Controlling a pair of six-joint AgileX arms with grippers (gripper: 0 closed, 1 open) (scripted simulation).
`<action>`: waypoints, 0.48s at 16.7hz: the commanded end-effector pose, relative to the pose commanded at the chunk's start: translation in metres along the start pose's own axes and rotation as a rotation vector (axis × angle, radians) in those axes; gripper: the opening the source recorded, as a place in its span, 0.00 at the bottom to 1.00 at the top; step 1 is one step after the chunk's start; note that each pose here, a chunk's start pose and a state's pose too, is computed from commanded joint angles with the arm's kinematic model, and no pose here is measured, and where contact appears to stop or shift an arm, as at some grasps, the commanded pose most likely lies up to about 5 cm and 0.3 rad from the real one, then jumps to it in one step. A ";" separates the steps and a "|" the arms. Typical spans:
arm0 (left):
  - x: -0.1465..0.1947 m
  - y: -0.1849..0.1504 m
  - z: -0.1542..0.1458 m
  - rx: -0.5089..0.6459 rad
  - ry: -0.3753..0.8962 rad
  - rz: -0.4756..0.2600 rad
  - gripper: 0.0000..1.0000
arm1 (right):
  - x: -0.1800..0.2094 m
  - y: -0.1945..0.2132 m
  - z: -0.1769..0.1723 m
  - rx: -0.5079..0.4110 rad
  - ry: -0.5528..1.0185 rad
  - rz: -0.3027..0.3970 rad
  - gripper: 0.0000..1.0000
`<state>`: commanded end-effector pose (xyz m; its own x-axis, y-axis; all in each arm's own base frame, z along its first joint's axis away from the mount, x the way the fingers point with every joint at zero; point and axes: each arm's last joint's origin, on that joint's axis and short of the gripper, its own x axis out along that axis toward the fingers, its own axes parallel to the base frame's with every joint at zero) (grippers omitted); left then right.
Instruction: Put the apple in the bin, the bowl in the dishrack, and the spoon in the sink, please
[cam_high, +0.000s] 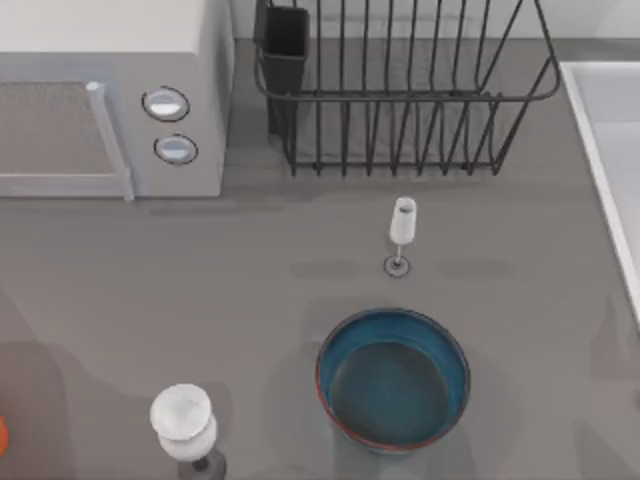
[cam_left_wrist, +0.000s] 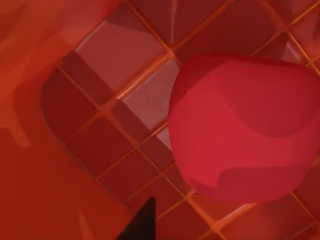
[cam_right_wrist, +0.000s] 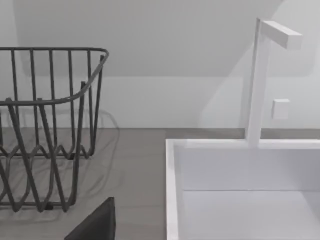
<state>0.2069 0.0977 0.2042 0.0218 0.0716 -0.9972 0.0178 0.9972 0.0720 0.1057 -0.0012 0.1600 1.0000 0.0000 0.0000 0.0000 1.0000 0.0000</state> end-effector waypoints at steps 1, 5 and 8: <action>0.000 0.000 0.000 0.000 0.000 0.000 1.00 | 0.000 0.000 0.000 0.000 0.000 0.000 1.00; 0.000 0.000 0.000 0.000 0.000 0.000 1.00 | 0.000 0.000 0.000 0.000 0.000 0.000 1.00; 0.000 0.000 0.000 0.000 0.000 0.000 1.00 | 0.000 0.000 0.000 0.000 0.000 0.000 1.00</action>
<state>0.2069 0.0977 0.2042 0.0218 0.0716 -0.9972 0.0178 0.9972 0.0720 0.1057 -0.0012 0.1600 1.0000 0.0000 0.0000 0.0000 1.0000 0.0000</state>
